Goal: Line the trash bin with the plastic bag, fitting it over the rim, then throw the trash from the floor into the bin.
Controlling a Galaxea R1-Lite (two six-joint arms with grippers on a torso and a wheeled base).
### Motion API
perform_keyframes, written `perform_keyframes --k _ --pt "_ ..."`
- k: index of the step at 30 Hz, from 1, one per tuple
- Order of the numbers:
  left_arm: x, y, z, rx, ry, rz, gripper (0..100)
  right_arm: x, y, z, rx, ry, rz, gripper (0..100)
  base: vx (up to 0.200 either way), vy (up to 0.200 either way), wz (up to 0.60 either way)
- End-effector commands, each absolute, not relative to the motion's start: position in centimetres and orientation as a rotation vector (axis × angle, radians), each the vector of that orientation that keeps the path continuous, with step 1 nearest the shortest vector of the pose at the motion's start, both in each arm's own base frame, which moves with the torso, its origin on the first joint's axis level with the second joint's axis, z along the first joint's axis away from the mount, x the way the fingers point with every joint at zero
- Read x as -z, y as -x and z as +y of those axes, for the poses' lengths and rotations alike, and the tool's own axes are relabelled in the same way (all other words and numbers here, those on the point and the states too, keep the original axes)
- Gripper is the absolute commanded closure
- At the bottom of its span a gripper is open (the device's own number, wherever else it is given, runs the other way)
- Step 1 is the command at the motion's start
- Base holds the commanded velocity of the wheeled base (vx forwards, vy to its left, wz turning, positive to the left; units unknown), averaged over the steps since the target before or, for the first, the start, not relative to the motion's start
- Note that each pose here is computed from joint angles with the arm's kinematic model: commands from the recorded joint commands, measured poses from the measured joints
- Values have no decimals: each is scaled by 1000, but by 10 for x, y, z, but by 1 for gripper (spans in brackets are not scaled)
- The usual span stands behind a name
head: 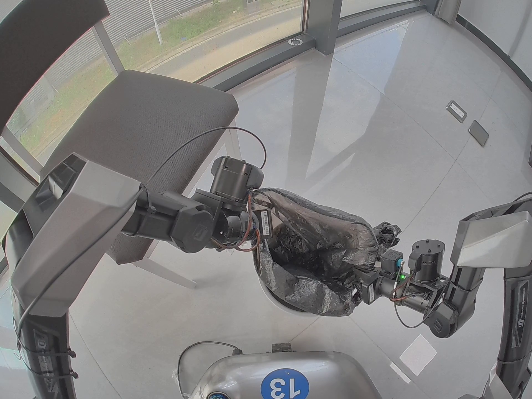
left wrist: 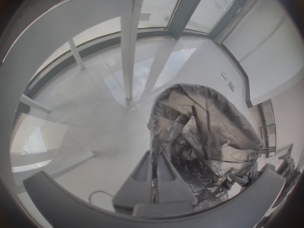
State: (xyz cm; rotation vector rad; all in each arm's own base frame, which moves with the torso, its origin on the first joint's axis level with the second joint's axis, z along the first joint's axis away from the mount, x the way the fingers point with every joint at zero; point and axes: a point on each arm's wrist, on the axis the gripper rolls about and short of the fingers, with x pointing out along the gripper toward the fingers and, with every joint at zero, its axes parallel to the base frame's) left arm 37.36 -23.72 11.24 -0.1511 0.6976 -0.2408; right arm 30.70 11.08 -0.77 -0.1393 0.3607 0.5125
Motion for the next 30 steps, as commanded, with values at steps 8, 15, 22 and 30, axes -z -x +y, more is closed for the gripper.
perform_keyframes --k 8,15,22,30 --pt "-105 -378 -255 266 153 693 100 12 -321 97 -461 120 356 100 0 0 0" --pt "-107 -374 -259 269 162 691 100 10 -322 98 -456 92 350 0 0 0 0" --pt "-105 -370 -262 269 162 705 100 -1 -311 93 -453 98 345 0 0 0 0" --pt "-89 -376 -249 224 150 739 100 -29 -295 90 -459 105 292 0 0 0 0"
